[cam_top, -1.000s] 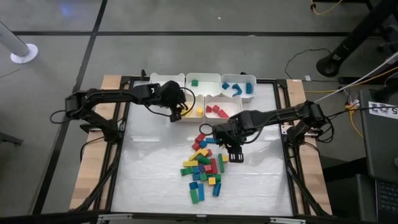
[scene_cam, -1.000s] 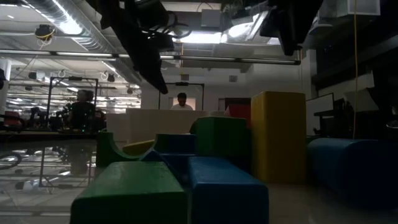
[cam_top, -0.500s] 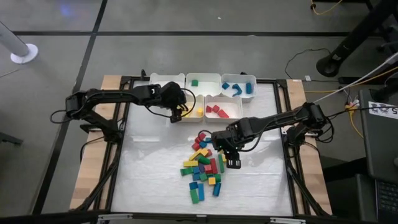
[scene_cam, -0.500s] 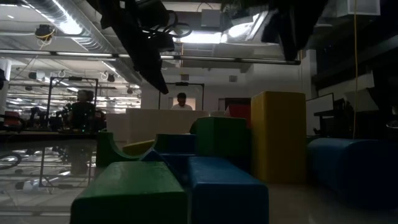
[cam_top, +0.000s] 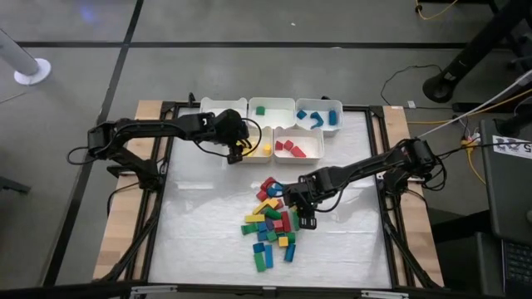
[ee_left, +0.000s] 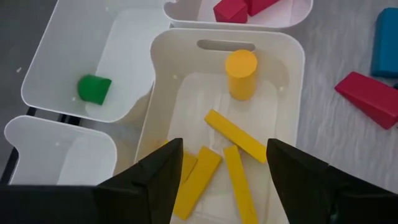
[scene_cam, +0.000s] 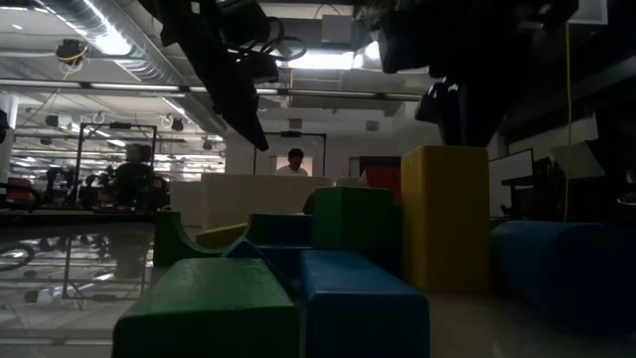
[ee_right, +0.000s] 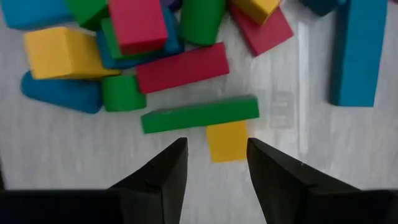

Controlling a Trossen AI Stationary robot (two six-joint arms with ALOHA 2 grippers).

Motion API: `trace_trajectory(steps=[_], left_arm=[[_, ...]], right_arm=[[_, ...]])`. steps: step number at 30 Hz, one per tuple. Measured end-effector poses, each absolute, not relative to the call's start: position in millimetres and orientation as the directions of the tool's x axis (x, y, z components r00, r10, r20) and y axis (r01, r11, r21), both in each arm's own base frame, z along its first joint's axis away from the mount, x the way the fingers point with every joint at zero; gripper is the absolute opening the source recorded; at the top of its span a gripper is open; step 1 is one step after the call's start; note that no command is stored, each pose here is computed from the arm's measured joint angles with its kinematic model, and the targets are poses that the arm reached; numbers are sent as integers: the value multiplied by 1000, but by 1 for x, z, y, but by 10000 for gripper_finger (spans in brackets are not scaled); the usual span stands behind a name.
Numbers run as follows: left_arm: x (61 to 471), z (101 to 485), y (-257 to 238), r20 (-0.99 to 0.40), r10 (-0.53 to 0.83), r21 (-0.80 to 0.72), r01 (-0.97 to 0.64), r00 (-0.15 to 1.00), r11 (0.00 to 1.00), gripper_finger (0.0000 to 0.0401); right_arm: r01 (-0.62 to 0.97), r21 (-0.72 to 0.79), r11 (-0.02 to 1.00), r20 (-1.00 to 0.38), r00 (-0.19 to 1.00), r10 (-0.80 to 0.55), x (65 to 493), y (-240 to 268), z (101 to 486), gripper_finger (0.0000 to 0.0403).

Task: Sort blocks
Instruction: Put the yellow block into the bottom left bin

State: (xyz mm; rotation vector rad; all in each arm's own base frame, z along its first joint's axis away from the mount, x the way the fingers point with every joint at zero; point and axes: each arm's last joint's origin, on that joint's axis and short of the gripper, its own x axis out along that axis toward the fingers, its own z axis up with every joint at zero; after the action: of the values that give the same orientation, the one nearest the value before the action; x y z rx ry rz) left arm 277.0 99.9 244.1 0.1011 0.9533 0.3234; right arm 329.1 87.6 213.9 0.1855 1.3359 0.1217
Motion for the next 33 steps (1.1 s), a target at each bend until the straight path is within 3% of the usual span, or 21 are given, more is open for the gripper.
trace_trajectory(steps=[14,23,33], left_arm=[[277,244,100,-784,315,226,-227,535,947,219],[277,244,100,-784,315,226,-227,535,947,219],[277,244,100,-784,315,226,-227,535,947,219]], right_arm=[[15,219,976,-952,224,210,324,87,194,168],[1,225,974,-928,305,214,331,88,197,168],[43,207,977,-943,275,188,332,88,188,168]])
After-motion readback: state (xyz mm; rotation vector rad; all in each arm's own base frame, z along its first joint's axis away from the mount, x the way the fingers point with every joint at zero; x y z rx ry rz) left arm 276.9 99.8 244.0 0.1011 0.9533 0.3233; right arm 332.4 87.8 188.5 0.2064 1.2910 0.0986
